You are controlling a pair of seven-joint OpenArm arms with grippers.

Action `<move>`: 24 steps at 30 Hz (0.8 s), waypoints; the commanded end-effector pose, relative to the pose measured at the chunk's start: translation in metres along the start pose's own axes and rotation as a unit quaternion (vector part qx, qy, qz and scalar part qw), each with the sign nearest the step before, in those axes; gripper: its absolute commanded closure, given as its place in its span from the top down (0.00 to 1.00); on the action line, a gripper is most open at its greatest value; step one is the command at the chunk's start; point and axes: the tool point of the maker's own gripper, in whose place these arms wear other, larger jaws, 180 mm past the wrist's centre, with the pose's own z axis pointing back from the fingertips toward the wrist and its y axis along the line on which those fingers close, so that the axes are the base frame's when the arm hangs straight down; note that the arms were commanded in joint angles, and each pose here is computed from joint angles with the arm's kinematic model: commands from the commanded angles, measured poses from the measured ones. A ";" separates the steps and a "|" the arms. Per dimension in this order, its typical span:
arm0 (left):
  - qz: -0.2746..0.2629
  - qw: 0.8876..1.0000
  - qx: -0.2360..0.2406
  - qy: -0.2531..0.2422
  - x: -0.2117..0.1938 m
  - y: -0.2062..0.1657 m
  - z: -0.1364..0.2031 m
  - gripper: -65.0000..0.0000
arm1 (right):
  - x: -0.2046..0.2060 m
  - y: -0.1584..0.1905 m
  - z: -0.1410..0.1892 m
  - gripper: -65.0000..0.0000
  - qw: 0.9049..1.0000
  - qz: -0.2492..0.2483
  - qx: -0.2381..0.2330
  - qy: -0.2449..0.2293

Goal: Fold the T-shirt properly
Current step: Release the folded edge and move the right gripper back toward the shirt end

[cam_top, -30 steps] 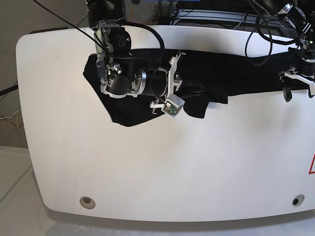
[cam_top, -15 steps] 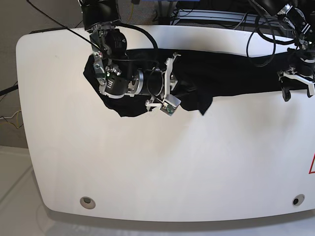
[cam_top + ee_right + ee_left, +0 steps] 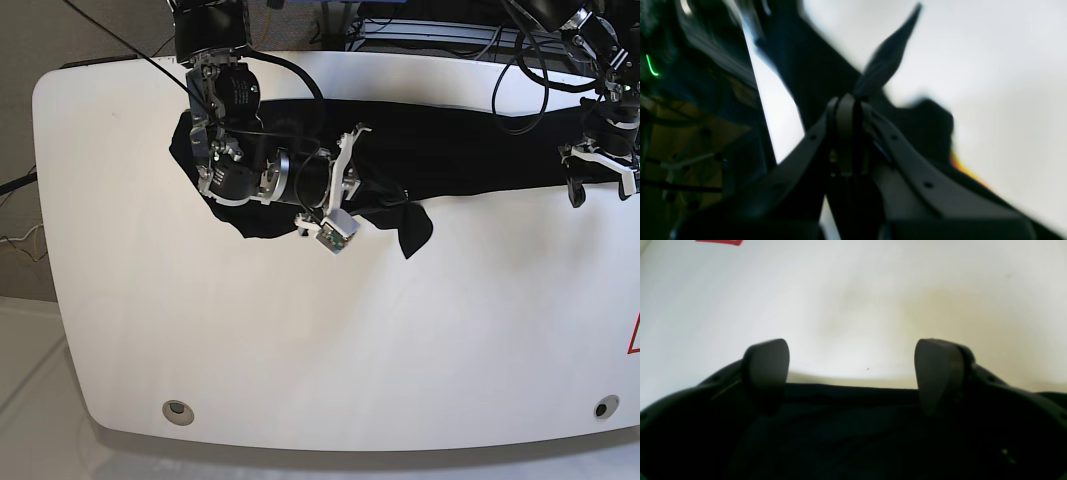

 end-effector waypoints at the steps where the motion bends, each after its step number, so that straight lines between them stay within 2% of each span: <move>1: -0.007 0.999 -0.001 -0.032 0.020 0.002 0.001 0.84 | 0.022 0.007 -0.003 0.03 0.999 0.012 0.014 -0.033; 5: -0.009 0.999 0.000 -0.031 0.020 0.004 0.002 0.85 | 0.024 0.009 -0.008 0.13 0.999 0.011 0.022 -0.039; 7: -0.010 1.000 0.003 -0.025 0.015 0.006 0.005 0.86 | 0.031 0.017 -0.016 0.34 0.998 0.009 0.033 -0.051; 11: -0.011 1.000 0.004 -0.018 0.011 0.007 0.006 0.85 | 0.030 0.020 -0.019 0.56 0.998 0.009 0.037 -0.049; 13: -0.011 1.000 0.006 -0.017 0.010 0.009 0.007 0.86 | 0.026 0.021 -0.021 0.64 0.998 0.007 0.040 -0.046; 24: -0.015 1.000 0.006 -0.008 0.004 0.008 0.010 0.86 | 0.009 0.014 -0.023 0.65 0.999 0.001 0.044 -0.023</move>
